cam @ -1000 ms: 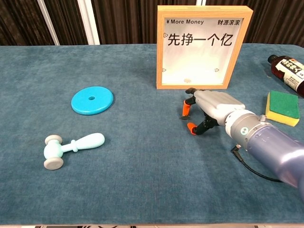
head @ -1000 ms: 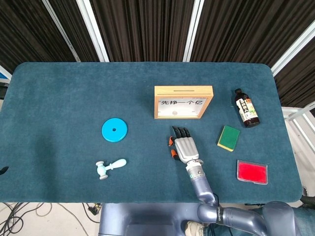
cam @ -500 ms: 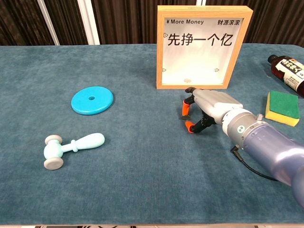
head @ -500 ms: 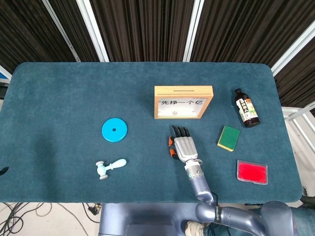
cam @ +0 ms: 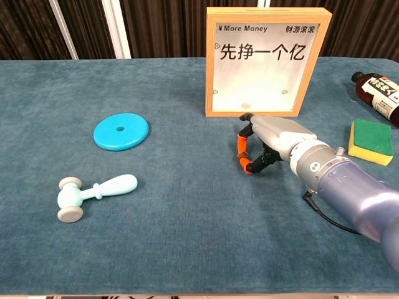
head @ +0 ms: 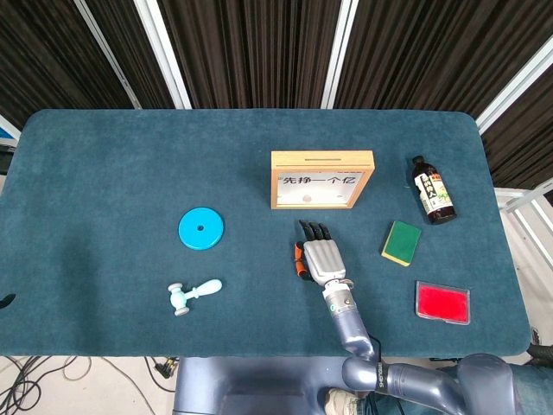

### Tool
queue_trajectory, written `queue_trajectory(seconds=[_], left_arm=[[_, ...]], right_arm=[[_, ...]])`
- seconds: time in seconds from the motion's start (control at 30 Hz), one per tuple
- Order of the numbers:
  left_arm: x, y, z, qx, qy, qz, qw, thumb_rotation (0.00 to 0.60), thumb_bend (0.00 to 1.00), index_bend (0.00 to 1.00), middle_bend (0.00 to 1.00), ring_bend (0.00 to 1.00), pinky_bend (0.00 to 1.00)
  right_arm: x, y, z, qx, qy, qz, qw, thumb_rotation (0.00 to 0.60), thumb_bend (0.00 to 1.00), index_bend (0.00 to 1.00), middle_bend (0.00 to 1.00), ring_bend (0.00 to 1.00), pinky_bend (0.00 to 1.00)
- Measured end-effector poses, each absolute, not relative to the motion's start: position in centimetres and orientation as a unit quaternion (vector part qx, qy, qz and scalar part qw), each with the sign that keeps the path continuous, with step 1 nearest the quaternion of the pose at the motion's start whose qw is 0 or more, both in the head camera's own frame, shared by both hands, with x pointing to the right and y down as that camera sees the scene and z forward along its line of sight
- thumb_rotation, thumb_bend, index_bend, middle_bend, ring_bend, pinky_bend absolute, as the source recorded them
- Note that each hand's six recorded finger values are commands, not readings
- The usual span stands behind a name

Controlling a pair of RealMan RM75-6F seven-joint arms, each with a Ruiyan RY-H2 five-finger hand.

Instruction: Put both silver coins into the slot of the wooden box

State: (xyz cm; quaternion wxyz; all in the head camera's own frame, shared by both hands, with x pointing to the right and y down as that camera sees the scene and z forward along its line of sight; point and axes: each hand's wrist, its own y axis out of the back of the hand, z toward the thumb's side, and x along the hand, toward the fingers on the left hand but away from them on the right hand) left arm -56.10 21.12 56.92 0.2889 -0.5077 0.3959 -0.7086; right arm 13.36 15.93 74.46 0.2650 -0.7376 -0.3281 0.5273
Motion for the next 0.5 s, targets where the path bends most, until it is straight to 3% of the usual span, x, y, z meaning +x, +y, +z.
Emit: queue_trajectory(seconds=[0.33,0.5], left_arm=[[-56.1,21.1,56.9,-0.508,0.396,-0.708,0.289,0.600,0.04,0.00,0.00,0.00,0.00],[-55.9,21.1,57.0,-0.509,0.394,-0.708,0.291,0.600,0.04,0.00,0.00,0.00,0.00]], right_arm=[[13.6,15.6,73.8,-0.739,-0.334,0.522,0.264,0.600,0.52,0.77,0.00,0.00,0.00],[14.3,14.8,72.0,-0.739,-0.348,0.509,0.272,0.600,0.52,0.77,0.00,0.00,0.00]])
